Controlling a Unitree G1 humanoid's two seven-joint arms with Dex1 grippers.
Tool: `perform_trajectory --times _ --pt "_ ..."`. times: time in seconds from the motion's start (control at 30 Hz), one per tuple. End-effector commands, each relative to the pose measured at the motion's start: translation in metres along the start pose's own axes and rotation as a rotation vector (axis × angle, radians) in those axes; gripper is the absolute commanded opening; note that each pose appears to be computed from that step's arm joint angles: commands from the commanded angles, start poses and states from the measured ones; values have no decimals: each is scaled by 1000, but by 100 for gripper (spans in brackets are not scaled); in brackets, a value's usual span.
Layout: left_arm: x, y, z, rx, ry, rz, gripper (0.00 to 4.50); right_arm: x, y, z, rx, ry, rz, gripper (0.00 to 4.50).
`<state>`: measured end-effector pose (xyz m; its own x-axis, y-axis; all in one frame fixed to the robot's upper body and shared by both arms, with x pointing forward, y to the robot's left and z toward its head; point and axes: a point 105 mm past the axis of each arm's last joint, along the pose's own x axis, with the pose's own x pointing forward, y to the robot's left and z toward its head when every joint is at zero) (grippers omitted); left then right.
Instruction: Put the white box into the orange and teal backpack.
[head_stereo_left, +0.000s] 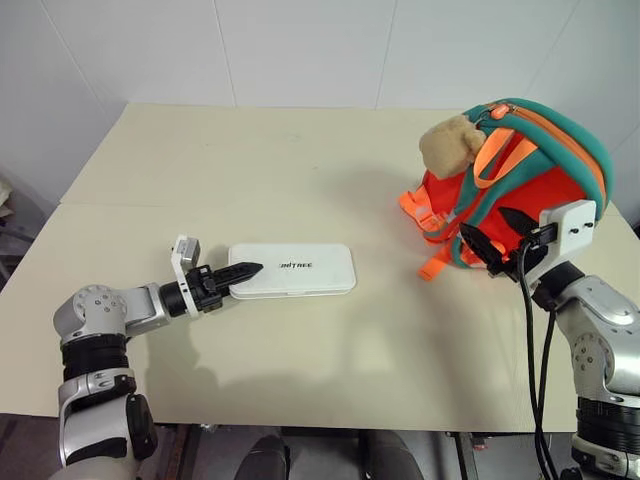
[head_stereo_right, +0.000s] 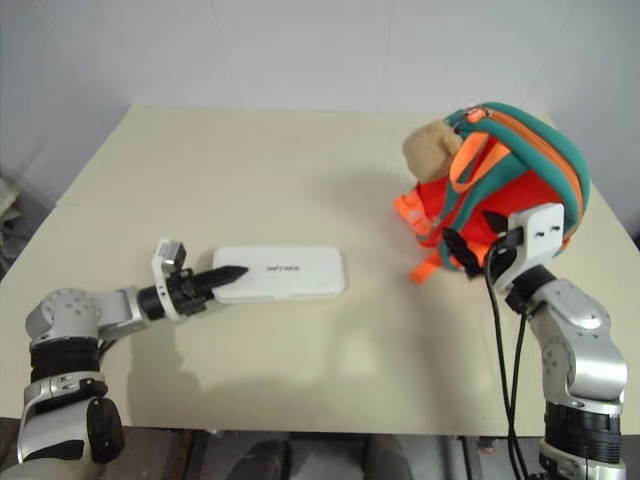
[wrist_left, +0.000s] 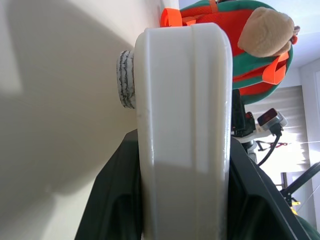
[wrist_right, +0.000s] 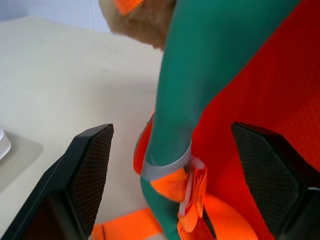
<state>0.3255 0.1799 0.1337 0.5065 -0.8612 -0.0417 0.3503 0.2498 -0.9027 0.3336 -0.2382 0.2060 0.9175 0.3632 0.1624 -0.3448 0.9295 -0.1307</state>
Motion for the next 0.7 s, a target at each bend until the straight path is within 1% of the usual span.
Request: perform_trajectory --times 0.03,0.13,0.3,0.43,0.53,0.7 --pt "-2 -11 3 24 -26 -48 143 7 -6 16 8 -81 -16 450" --pt "-2 -11 4 23 -30 -50 143 17 -5 17 30 -101 -6 450" --pt "-1 -14 4 29 -33 -52 143 33 2 15 45 -98 30 450" --pt "-4 -13 3 29 -39 -44 143 44 0 11 41 -89 3 450" --pt "-4 -13 2 30 -40 -44 143 50 0 11 57 -107 4 388" --pt "-4 -14 1 31 -43 -43 143 57 2 11 61 -111 1 222"
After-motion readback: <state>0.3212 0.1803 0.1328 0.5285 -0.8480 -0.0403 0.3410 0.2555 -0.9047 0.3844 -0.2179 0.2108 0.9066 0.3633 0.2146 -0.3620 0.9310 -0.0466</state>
